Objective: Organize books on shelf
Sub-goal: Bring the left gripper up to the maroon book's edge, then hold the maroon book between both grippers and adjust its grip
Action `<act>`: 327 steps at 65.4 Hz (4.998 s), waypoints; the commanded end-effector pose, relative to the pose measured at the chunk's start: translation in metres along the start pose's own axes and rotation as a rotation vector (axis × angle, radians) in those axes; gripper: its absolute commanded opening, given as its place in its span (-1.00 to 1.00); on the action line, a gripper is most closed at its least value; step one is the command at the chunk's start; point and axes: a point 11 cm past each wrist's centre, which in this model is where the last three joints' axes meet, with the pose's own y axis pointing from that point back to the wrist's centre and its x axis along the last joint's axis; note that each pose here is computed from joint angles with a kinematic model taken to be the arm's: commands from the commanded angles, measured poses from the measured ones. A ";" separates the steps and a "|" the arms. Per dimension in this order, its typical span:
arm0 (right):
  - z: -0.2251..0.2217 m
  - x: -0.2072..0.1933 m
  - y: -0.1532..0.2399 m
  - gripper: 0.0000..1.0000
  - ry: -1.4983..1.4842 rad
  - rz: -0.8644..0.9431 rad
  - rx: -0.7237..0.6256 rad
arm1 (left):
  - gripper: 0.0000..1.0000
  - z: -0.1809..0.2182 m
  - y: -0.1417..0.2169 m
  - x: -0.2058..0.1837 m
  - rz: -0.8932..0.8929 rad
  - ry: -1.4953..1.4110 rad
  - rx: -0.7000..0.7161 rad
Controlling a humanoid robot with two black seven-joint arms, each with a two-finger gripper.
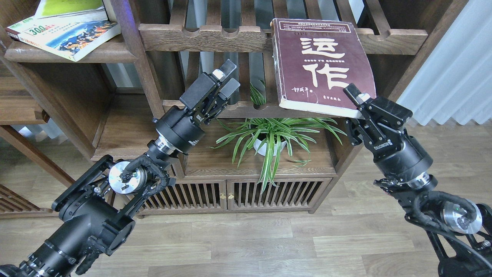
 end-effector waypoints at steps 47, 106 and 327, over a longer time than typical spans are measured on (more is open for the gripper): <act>0.027 -0.009 -0.037 -0.90 0.008 -0.058 -0.136 | 0.92 0.005 -0.022 -0.014 -0.034 -0.053 0.017; 0.079 0.002 -0.058 -0.90 -0.005 -0.092 -0.277 | 0.99 0.013 -0.036 -0.015 -0.025 -0.123 0.044; 0.061 0.025 -0.093 -0.90 -0.003 -0.054 -0.214 | 0.35 0.048 -0.031 -0.004 0.022 -0.134 -0.025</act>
